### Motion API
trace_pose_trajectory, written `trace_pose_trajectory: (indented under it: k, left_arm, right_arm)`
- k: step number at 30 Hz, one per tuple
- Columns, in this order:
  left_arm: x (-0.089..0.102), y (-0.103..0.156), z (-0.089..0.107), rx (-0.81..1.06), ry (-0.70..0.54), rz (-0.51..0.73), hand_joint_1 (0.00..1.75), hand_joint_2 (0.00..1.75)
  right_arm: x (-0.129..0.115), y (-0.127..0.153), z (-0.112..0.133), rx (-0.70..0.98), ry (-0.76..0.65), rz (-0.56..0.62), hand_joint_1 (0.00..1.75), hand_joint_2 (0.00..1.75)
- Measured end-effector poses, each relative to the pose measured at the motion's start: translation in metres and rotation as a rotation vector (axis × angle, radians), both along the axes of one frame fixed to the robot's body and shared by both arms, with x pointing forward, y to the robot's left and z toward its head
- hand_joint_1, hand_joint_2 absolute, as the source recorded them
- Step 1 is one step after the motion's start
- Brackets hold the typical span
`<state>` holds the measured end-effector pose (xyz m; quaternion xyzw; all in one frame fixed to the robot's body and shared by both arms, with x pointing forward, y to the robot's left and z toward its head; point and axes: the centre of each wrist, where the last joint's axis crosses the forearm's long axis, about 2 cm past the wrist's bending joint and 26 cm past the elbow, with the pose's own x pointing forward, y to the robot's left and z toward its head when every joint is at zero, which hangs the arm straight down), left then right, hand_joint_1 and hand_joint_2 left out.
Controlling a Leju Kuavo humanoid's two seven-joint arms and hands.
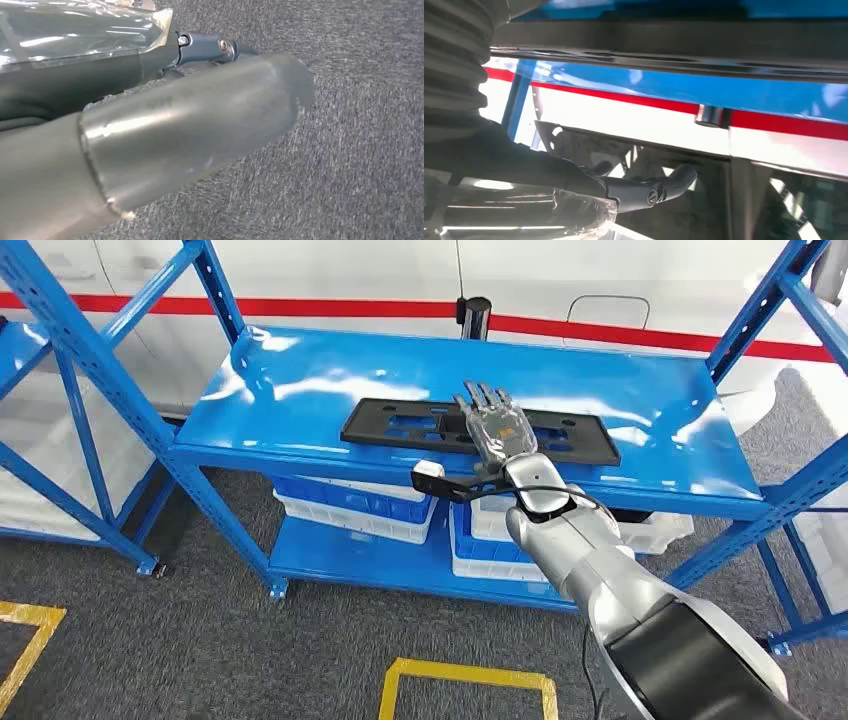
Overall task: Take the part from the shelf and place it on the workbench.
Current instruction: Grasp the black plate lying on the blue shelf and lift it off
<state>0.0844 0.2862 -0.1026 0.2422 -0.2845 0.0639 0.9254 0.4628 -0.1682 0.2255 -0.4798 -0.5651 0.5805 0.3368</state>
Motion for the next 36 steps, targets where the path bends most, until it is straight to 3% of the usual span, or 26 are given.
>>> trace_pose_trajectory:
  k: [14,15,18,24,26,27,28,31,36]
  left_arm:
    - [0.000,0.000,0.000,0.000,-0.004,0.000,0.00,0.00]
    - [-0.001,-0.001,0.000,-0.002,-0.013,-0.001,0.00,0.00]
    - [-0.001,-0.002,0.000,-0.014,-0.073,0.003,0.00,0.00]
    - [-0.001,-0.004,-0.001,-0.030,-0.147,0.056,0.00,0.00]
    - [-0.001,-0.005,-0.001,-0.031,-0.148,0.066,0.00,0.87]
    - [-0.001,-0.005,-0.001,-0.032,-0.149,0.070,0.00,1.31]
    - [-0.001,-0.005,-0.001,-0.034,-0.153,0.075,0.00,1.31]
    - [-0.001,-0.006,-0.001,-0.031,-0.172,0.082,0.00,0.00]
    - [0.003,-0.008,0.000,0.003,-0.288,0.014,0.00,0.00]
  right_arm:
    - [-0.003,0.003,-0.005,0.008,0.002,0.017,0.00,1.75]
    - [-0.003,0.003,-0.006,0.012,0.003,0.021,0.30,1.75]
    - [-0.005,0.003,-0.009,0.029,0.005,0.032,1.44,1.75]
    - [-0.005,0.000,-0.012,0.063,0.024,0.054,1.60,1.75]
    - [-0.005,-0.001,-0.012,0.070,0.026,0.053,1.63,1.75]
    - [-0.005,-0.001,-0.012,0.072,0.026,0.053,1.55,1.75]
    - [-0.005,-0.001,-0.011,0.074,0.026,0.053,1.46,1.75]
    - [-0.005,-0.002,-0.011,0.089,0.012,0.067,1.36,1.75]
    - [-0.003,-0.005,-0.008,0.111,-0.019,0.108,1.38,1.75]
